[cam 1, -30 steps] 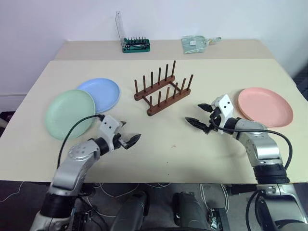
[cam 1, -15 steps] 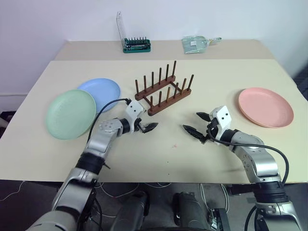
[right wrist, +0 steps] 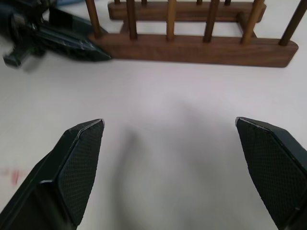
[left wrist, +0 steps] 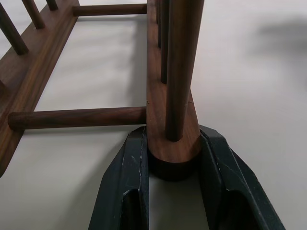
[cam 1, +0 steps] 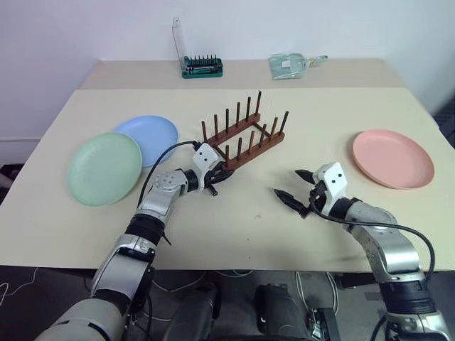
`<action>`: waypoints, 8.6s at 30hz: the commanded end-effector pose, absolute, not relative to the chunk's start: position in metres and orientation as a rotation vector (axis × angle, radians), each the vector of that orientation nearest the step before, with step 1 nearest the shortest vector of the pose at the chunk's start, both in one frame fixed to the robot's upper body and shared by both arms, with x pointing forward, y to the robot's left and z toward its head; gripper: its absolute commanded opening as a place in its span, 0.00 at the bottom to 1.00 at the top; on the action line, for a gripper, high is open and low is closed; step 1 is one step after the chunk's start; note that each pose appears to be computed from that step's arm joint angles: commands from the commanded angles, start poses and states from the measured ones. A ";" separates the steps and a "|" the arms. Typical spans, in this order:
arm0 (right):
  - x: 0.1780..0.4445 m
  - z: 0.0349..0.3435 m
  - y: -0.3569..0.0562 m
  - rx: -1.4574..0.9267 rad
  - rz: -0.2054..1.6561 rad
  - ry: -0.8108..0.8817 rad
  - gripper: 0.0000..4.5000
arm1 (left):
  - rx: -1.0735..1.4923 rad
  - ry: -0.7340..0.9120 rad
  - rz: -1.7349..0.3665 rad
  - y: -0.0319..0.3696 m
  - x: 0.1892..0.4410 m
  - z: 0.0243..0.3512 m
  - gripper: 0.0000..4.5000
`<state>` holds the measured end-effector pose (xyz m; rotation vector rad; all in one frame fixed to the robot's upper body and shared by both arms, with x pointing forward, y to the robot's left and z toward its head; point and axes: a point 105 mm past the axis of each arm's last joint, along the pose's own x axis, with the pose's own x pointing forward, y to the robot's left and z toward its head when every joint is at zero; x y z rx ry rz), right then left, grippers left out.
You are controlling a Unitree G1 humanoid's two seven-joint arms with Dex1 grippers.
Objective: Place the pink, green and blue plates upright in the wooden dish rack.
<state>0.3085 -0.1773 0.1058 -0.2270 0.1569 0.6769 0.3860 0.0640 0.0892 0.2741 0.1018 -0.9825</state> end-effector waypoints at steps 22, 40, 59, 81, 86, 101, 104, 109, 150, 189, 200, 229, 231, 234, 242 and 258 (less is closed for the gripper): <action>0.274 0.124 -0.229 -0.353 0.646 0.246 1.00 | 0.429 0.057 -1.478 0.008 0.353 0.088 0.17; 0.279 0.103 -0.232 -0.430 0.609 0.340 0.38 | 0.338 0.184 -1.333 0.050 0.320 0.077 0.28; 0.351 0.083 -0.234 -0.602 0.425 0.326 0.18 | 0.485 0.245 -0.732 0.028 0.381 0.053 0.17; 0.305 0.160 -0.164 -0.395 0.953 0.145 0.91 | 0.081 -0.150 -0.666 0.095 0.348 0.179 0.69; 0.297 0.157 -0.111 -0.417 1.159 0.097 1.00 | -0.014 -0.180 -0.098 0.231 0.339 0.222 0.92; 0.317 0.149 -0.073 -0.417 1.274 0.042 1.00 | -0.401 0.162 0.604 0.351 0.240 0.129 0.92; 0.314 0.145 -0.072 -0.411 1.276 0.034 1.00 | -0.476 0.182 0.566 0.341 0.249 0.118 0.92; 0.308 0.141 -0.071 -0.404 1.271 0.033 1.00 | -0.588 0.194 0.535 0.335 0.265 0.111 0.92; 0.374 0.126 -0.327 -0.545 0.197 0.418 0.48 | 0.181 0.019 -1.016 0.092 0.263 0.145 0.93; 0.349 0.331 -0.222 0.557 0.863 -0.249 0.00 | 0.024 -0.042 -0.890 0.123 0.278 0.160 0.93; 0.362 0.309 -0.232 0.658 0.769 -0.195 0.00 | 0.030 -0.039 -0.931 0.114 0.278 0.162 0.93; 0.342 0.367 -0.207 -0.226 0.666 -0.477 0.89 | 0.004 -0.122 -0.643 0.155 0.304 0.177 0.97; 0.327 0.350 -0.166 -0.340 0.868 -0.404 0.89 | -0.059 -0.185 -0.497 0.182 0.304 0.190 0.97; 0.312 0.313 -0.126 -0.433 1.080 -0.298 0.89 | -0.096 -0.206 -0.246 0.225 0.305 0.195 0.97; 0.328 0.231 -0.076 -0.446 1.189 -0.125 0.89 | -0.182 -0.063 0.489 0.345 0.263 0.165 0.97; 0.322 0.195 -0.053 -0.399 1.260 -0.075 0.89 | -0.609 0.132 0.561 0.350 0.251 0.108 0.97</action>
